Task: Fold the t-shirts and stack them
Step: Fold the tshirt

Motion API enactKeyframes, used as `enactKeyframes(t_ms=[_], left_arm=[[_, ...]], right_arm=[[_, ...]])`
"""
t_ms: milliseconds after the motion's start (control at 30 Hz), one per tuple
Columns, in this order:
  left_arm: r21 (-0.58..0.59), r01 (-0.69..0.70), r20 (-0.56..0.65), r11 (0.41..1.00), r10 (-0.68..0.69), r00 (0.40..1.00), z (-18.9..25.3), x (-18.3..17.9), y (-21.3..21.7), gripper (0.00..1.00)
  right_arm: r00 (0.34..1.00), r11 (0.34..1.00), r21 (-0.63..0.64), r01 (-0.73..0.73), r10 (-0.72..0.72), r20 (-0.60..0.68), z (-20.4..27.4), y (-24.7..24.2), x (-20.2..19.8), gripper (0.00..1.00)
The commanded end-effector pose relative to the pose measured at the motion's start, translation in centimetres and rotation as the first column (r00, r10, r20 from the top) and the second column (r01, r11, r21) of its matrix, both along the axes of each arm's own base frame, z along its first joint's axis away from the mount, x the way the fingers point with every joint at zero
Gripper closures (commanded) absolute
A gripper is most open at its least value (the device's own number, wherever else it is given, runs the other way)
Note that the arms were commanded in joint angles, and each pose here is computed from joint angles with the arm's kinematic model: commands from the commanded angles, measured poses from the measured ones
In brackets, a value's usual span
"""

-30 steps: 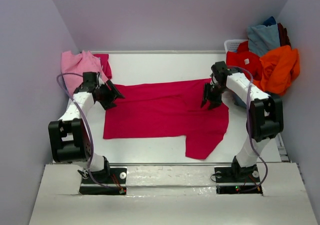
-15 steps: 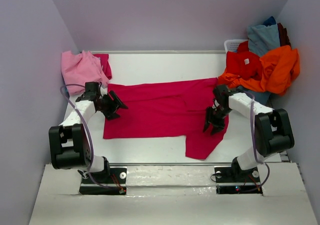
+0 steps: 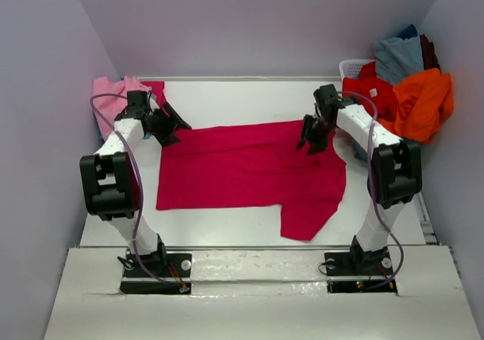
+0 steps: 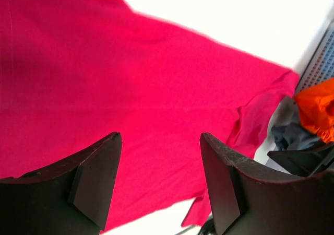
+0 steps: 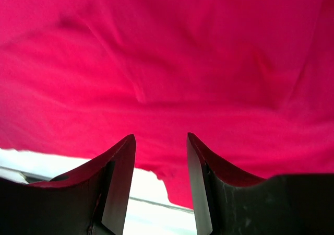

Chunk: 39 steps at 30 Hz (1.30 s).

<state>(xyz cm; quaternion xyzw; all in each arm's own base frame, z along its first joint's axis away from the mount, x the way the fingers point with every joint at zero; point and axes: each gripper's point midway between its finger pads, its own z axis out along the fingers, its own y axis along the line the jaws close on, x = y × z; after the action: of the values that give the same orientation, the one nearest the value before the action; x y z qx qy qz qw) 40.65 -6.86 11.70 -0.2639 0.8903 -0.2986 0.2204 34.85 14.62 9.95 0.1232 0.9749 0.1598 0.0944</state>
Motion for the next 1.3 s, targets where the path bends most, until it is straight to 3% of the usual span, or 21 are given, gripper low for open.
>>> enactKeyframes(t_ms=[0, 467, 833, 1267], left_arm=[[0.034, -0.015, 0.025, 0.999, 0.014, 1.0, 0.9, 3.1, 0.7, 0.27], [0.012, 0.006, -0.15, 1.0, -0.004, 0.989, -6.8, 4.6, 0.6, 0.28], [-0.003, -0.026, -0.224, 1.0, 0.025, 0.974, -9.4, 6.6, 0.7, 0.28], [0.008, -0.069, -0.217, 0.998, 0.069, 0.974, -9.3, 9.4, 2.3, 0.27]], right_arm=[[0.998, 0.999, -0.033, 0.024, -0.022, 0.055, 0.9, 0.4, 4.0, 0.5], [0.998, 0.989, -0.134, 0.068, -0.068, 0.005, -3.4, -0.4, 8.8, 0.5], [0.995, 0.983, -0.166, 0.082, -0.092, -0.05, -6.5, -1.6, 10.7, 0.5], [0.996, 0.98, -0.19, 0.053, -0.067, -0.066, -8.9, -3.2, 14.0, 0.5]])
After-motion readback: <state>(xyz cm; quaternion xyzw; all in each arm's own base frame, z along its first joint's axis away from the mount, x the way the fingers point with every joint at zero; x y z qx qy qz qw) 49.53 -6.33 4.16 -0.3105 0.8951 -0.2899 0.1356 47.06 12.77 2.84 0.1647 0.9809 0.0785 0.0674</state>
